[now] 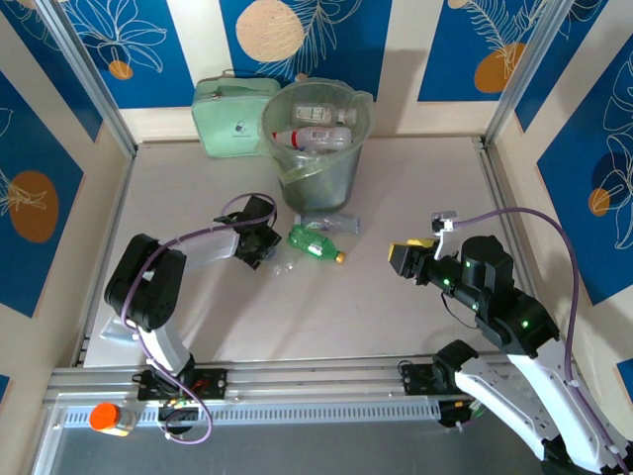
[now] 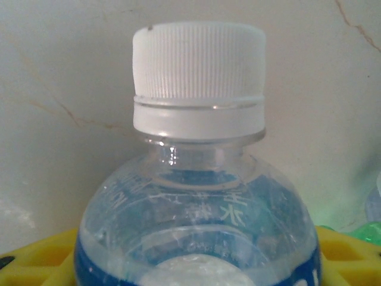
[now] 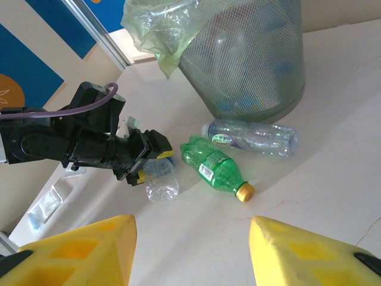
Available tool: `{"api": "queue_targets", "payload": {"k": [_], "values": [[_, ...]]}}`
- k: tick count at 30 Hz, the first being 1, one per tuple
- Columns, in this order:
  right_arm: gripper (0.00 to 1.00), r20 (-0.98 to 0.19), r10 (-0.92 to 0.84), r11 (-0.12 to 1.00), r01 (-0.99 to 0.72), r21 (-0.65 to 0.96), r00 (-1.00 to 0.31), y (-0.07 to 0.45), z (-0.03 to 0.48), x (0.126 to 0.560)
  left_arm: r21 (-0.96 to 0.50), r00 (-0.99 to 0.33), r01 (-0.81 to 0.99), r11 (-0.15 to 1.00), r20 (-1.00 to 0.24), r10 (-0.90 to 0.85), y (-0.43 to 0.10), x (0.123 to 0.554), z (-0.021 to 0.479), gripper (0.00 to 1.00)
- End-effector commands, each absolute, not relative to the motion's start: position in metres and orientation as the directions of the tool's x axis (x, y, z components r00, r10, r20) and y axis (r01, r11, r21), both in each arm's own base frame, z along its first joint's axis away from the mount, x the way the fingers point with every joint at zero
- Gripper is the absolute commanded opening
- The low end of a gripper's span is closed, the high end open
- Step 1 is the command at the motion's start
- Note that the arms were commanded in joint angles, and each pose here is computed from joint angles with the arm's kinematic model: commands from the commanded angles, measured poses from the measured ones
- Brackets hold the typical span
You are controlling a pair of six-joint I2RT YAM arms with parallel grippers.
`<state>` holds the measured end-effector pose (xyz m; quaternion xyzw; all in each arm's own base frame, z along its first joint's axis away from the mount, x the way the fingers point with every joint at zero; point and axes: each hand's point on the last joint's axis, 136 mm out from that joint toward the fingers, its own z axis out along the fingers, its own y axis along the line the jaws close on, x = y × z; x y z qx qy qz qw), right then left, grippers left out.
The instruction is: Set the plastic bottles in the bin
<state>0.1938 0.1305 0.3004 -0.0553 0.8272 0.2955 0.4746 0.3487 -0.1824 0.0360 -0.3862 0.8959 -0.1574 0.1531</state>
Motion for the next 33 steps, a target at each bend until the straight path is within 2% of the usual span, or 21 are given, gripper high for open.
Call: {"api": "queue_targets", "payload": {"k": [1,8,10,12,16,20,23,25,30,33], "values": [[0.52,-0.820,0.211,0.797,-0.392,0.459,-0.531,0.129,0.316,0.185,-0.445,-0.670,-0.592,0.672,-0.192,-0.717,-0.183,0.349,0.061,0.60],[0.53,-0.818,0.217,0.781,-0.409,0.473,-0.532,0.131,0.326,0.180,-0.545,-0.675,-0.412,0.731,-0.356,-0.646,-0.174,0.342,0.140,0.59],[0.53,-0.813,0.222,0.773,-0.412,0.483,-0.538,0.133,0.327,0.180,-0.585,-0.682,-0.284,0.760,-0.434,-0.589,-0.177,0.339,0.169,0.57],[0.53,-0.807,0.226,0.763,-0.417,0.495,-0.545,0.136,0.327,0.180,-0.643,-0.682,-0.078,0.762,-0.523,-0.511,-0.191,0.336,0.202,0.57],[0.56,-0.789,0.226,0.727,-0.441,0.527,-0.571,0.147,0.326,0.181,-0.710,-0.597,0.350,0.611,-0.672,-0.438,-0.220,0.307,0.273,0.58],[0.61,-0.767,0.201,0.657,-0.497,0.566,-0.609,0.167,0.328,0.179,-0.689,-0.558,0.616,0.381,-0.723,-0.406,-0.246,0.272,0.326,0.58],[0.70,-0.752,0.186,0.596,-0.536,0.598,-0.632,0.182,0.329,0.178,-0.686,-0.583,0.697,0.209,-0.712,-0.391,-0.262,0.253,0.346,0.57],[0.80,-0.744,0.175,0.548,-0.564,0.618,-0.645,0.193,0.332,0.177,-0.680,-0.592,0.722,0.125,-0.702,-0.396,-0.269,0.243,0.355,0.56],[0.90,-0.725,0.105,0.410,-0.634,0.655,-0.681,0.221,0.343,0.172,-0.636,-0.597,0.772,-0.018,-0.715,-0.364,-0.291,0.218,0.374,0.55],[0.94,-0.721,0.079,0.368,-0.652,0.663,-0.689,0.235,0.344,0.175,-0.621,-0.602,0.781,-0.066,-0.722,-0.340,-0.304,0.208,0.378,0.54]]}}
